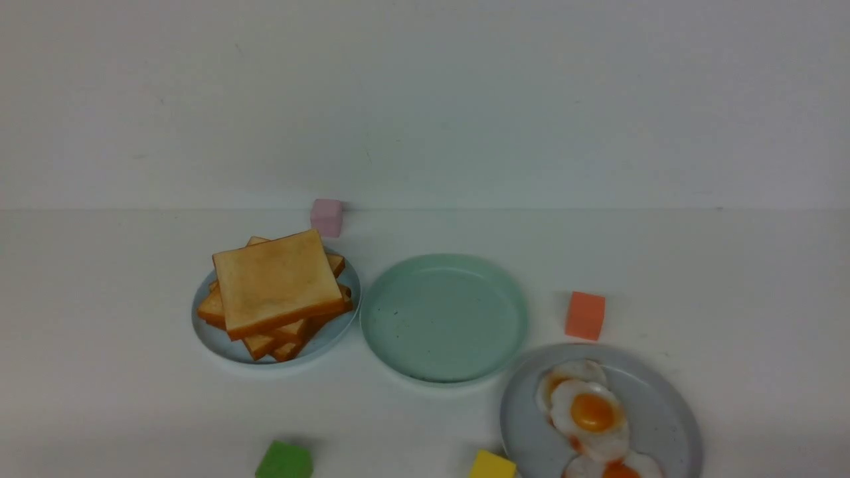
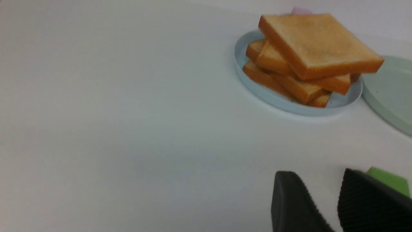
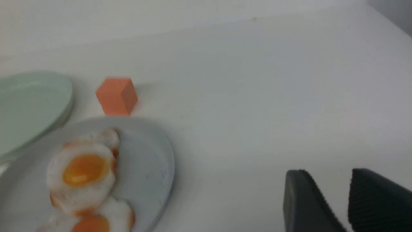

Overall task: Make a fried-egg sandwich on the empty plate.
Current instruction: Use the left arm to grab a slice of bread, then use the left arm to put a slice of bread into the empty plate in the middle

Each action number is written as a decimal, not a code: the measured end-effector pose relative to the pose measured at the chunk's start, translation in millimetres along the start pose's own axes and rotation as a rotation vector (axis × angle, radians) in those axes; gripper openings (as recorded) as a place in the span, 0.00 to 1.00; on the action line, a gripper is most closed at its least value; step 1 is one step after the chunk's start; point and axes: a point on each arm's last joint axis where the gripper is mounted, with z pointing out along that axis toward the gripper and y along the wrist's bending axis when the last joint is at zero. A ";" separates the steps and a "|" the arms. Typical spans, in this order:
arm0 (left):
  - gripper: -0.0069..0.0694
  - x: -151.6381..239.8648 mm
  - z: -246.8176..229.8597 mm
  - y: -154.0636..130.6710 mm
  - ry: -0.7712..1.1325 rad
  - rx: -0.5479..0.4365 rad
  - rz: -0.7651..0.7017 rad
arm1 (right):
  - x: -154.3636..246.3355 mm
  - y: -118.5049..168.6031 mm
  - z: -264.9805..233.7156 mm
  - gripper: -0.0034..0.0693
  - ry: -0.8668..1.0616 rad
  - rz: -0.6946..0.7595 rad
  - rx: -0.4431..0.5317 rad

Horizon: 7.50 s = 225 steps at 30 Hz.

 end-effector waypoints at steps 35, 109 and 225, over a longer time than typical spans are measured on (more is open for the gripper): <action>0.40 -198.9 14.0 -43.4 0.002 0.000 -0.270 | -227.0 20.1 32.3 0.38 0.004 0.235 0.053; 0.24 -107.3 261.2 -20.6 0.794 0.142 -0.574 | -141.1 90.0 68.7 0.38 0.872 -0.045 -0.428; 0.60 -42.4 366.0 -123.7 1.200 0.511 -0.325 | -140.0 89.1 67.8 0.38 0.888 -0.056 -0.425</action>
